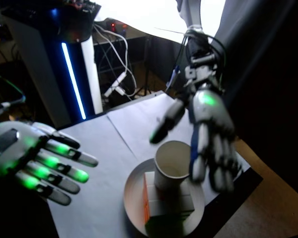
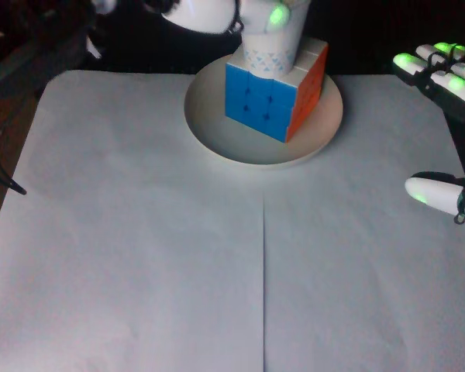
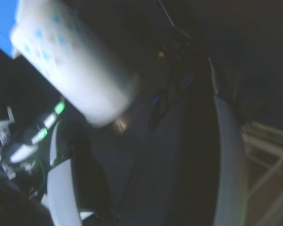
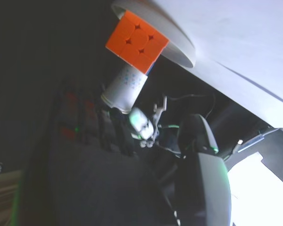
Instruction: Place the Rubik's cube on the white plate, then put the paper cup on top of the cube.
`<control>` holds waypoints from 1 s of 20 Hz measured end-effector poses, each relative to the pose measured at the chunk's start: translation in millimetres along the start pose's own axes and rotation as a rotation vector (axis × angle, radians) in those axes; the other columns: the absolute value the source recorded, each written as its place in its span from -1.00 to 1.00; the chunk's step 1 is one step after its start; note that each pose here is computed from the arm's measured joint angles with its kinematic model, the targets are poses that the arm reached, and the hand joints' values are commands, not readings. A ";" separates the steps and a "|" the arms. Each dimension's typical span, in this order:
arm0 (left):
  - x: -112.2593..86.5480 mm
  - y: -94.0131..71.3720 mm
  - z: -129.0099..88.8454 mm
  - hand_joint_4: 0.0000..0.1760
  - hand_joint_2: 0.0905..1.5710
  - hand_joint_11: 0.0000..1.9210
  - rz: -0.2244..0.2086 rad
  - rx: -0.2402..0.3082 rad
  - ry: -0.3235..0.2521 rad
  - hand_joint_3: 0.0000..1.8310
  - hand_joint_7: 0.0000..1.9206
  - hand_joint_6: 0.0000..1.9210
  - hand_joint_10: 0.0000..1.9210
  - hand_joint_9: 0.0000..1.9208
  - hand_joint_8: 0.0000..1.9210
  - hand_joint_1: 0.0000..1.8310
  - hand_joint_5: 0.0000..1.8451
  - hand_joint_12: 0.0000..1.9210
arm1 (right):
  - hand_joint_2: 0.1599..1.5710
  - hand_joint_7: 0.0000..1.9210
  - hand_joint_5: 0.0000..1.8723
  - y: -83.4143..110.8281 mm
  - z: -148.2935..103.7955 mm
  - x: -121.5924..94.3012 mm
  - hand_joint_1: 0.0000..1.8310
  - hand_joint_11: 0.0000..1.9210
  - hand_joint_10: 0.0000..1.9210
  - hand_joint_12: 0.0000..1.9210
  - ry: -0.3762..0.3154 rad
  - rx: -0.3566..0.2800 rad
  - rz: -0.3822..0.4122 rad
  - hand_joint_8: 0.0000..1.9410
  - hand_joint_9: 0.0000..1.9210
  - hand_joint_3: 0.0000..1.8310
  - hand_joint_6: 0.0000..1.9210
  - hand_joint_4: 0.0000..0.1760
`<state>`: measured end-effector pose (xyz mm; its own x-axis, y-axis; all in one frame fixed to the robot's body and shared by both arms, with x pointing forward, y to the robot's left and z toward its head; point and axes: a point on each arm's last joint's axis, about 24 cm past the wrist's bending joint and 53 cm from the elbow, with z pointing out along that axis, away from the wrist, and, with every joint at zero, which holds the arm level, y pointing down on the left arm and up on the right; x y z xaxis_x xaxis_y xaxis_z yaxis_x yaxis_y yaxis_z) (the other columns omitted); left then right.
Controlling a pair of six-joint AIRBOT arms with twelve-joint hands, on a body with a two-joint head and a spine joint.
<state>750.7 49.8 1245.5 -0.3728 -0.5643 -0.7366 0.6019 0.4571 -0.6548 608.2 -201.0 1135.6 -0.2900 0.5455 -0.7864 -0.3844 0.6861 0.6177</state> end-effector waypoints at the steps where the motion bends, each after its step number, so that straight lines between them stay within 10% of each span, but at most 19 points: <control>1: -7.1 -6.5 -6.4 1.00 0.31 -1.00 -0.001 0.023 -0.022 -0.98 -1.00 -1.00 -1.00 -1.00 -1.00 -0.27 -1.00 -1.00 | 0.42 -1.00 -1.00 0.0 0.0 -0.1 -0.38 -1.00 -0.99 -0.77 -0.001 0.000 0.000 -1.00 -0.96 -1.00 -1.00 -0.13; 5: -26.7 -25.8 -43.8 1.00 0.41 -0.97 0.024 0.105 -0.096 -0.97 -1.00 -1.00 -1.00 -1.00 -1.00 -0.48 -1.00 -0.98 | 0.50 -1.00 -1.00 6.5 -1.7 -2.9 -0.39 -1.00 -1.00 -0.75 -0.017 -0.013 0.011 -1.00 -0.98 -0.99 -1.00 -0.04; 7: -33.5 -16.2 -70.7 1.00 0.49 -1.00 0.009 0.096 -0.124 -0.99 -1.00 -1.00 -1.00 -1.00 -1.00 -0.53 -1.00 -0.97 | 0.50 -1.00 -1.00 12.7 -3.0 -11.9 -0.49 -1.00 -1.00 -0.77 -0.045 -0.037 0.003 -1.00 -1.00 -1.00 -1.00 0.40; 8: -35.1 -4.6 -91.7 1.00 0.55 -1.00 0.009 0.062 -0.141 -1.00 -1.00 -1.00 -1.00 -1.00 -1.00 -0.54 -1.00 -0.74 | 0.52 -1.00 -1.00 15.4 -4.6 -20.1 -0.57 -1.00 -1.00 -0.85 -0.065 -0.044 -0.002 -1.00 -1.00 -0.99 -1.00 0.19; 10: -35.3 4.8 -109.0 0.83 0.56 -1.00 0.015 0.033 -0.155 -1.00 -1.00 -1.00 -1.00 -1.00 -1.00 -0.55 -1.00 -0.90 | 0.56 -1.00 -1.00 19.0 -6.3 -28.4 -0.76 -1.00 -1.00 -1.00 -0.085 -0.056 -0.011 -1.00 -1.00 -0.99 -1.00 -0.07; 12: -36.5 9.7 -124.6 1.00 0.55 -1.00 0.004 0.020 -0.176 -1.00 -1.00 -1.00 -1.00 -1.00 -1.00 -0.57 -1.00 -1.00 | 0.54 -1.00 -1.00 26.4 -9.1 -37.8 -0.82 -1.00 -1.00 -1.00 -0.111 -0.079 -0.021 -1.00 -1.00 -1.00 -1.00 -0.79; 13: -36.2 7.9 -129.6 1.00 0.55 -1.00 0.007 0.025 -0.182 -1.00 -1.00 -1.00 -1.00 -1.00 -1.00 -0.57 -1.00 -1.00 | 0.55 -1.00 -1.00 29.2 -10.0 -39.7 -0.84 -1.00 -1.00 -1.00 -0.117 -0.088 -0.021 -1.00 -1.00 -1.00 -1.00 -0.74; 14: -34.8 2.9 -137.6 1.00 0.56 -1.00 0.018 0.034 -0.185 -1.00 -1.00 -1.00 -1.00 -1.00 -1.00 -0.57 -1.00 -1.00 | 0.54 -1.00 -1.00 31.7 -10.7 -41.0 -0.86 -1.00 -1.00 -1.00 -0.126 -0.095 -0.018 -1.00 -1.00 -1.00 -1.00 -0.10; 18: -31.1 0.1 -164.5 0.59 0.54 -1.00 0.047 0.025 -0.194 -1.00 -1.00 -1.00 -1.00 -1.00 -1.00 -0.52 -1.00 -1.00 | 0.60 -1.00 -1.00 35.0 -12.4 -47.3 -0.72 -1.00 -1.00 -1.00 -0.145 -0.106 -0.021 -1.00 -1.00 -0.98 -1.00 -0.48; 20: -37.5 7.9 -182.6 0.84 0.54 -1.00 0.059 -0.016 -0.215 -1.00 -1.00 -1.00 -1.00 -1.00 -1.00 -0.52 -1.00 -1.00 | 0.60 -1.00 -1.00 39.2 -14.4 -51.5 -0.71 -1.00 -1.00 -1.00 -0.162 -0.116 -0.018 -1.00 -1.00 -0.98 -1.00 -0.54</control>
<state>640.5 200.1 1237.0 -0.1774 -0.6688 -0.7220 0.6064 0.5035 -0.6154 595.5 -209.1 1200.1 -0.1412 0.6105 -0.7793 -0.4891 0.6414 0.5910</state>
